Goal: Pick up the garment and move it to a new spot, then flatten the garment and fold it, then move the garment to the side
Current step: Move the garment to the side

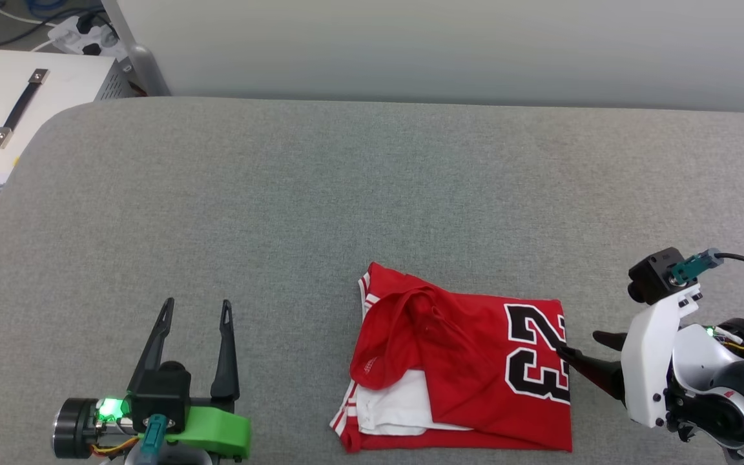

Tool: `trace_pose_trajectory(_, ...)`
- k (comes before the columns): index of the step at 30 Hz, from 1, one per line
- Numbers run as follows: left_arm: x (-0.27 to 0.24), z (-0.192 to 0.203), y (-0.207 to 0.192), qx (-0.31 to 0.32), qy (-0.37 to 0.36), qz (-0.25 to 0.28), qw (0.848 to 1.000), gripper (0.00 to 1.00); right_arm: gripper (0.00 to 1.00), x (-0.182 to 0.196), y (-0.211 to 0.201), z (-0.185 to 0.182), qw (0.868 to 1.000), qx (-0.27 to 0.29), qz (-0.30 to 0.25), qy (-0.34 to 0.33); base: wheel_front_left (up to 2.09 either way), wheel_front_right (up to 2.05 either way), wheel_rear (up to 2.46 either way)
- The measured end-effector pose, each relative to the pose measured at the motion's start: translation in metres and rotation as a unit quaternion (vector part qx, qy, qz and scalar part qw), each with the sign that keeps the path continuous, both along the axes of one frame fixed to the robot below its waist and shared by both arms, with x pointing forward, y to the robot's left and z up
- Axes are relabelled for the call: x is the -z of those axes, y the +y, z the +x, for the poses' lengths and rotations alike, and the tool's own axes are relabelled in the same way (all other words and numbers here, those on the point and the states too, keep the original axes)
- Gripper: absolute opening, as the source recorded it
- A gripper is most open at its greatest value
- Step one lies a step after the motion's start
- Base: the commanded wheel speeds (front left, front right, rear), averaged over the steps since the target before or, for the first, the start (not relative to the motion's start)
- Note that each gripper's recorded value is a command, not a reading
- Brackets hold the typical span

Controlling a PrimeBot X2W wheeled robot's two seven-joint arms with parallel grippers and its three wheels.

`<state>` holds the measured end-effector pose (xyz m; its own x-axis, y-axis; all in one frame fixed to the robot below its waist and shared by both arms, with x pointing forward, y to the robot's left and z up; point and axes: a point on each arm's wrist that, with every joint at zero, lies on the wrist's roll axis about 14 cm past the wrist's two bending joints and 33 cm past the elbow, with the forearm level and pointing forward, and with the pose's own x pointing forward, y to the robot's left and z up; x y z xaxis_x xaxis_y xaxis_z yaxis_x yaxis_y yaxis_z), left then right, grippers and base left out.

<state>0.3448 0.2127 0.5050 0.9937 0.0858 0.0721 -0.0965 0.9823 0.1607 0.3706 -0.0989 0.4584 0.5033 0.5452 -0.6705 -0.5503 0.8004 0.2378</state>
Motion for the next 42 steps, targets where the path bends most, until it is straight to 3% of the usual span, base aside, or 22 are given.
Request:
trace_pose_trajectory(13,0.01,0.015,0.004,-0.007,0.015,0.0,1.0,1.0,1.0,0.074,0.022,-0.012,0.992,-0.027,-0.016,0.119,0.0,0.0,0.0)
trace_pose_trajectory(23,0.015,0.018,0.007,-0.012,0.024,0.0,1.0,1.0,1.0,0.092,0.037,-0.015,0.991,-0.036,0.003,0.131,0.0,0.0,0.0)
trace_pose_trajectory(24,0.015,0.019,0.007,-0.011,0.023,0.0,1.0,1.0,0.38,0.092,0.037,-0.014,0.991,-0.036,0.005,0.126,0.0,0.0,0.0)
trace_pose_trajectory(25,0.015,0.019,0.007,-0.011,0.023,0.0,1.0,1.0,0.0,0.09,0.037,-0.012,0.992,-0.033,0.008,0.119,0.0,0.0,0.0)
trace_pose_trajectory(35,0.011,0.024,-0.002,0.0,0.015,-0.003,1.0,1.0,0.0,0.056,0.025,0.014,0.999,-0.023,0.017,0.023,0.0,0.0,0.0)
trace_pose_trajectory(42,0.008,0.034,-0.02,0.028,0.007,-0.007,1.0,1.0,0.0,0.015,-0.017,0.04,0.997,-0.008,-0.032,-0.075,0.0,0.0,0.0)
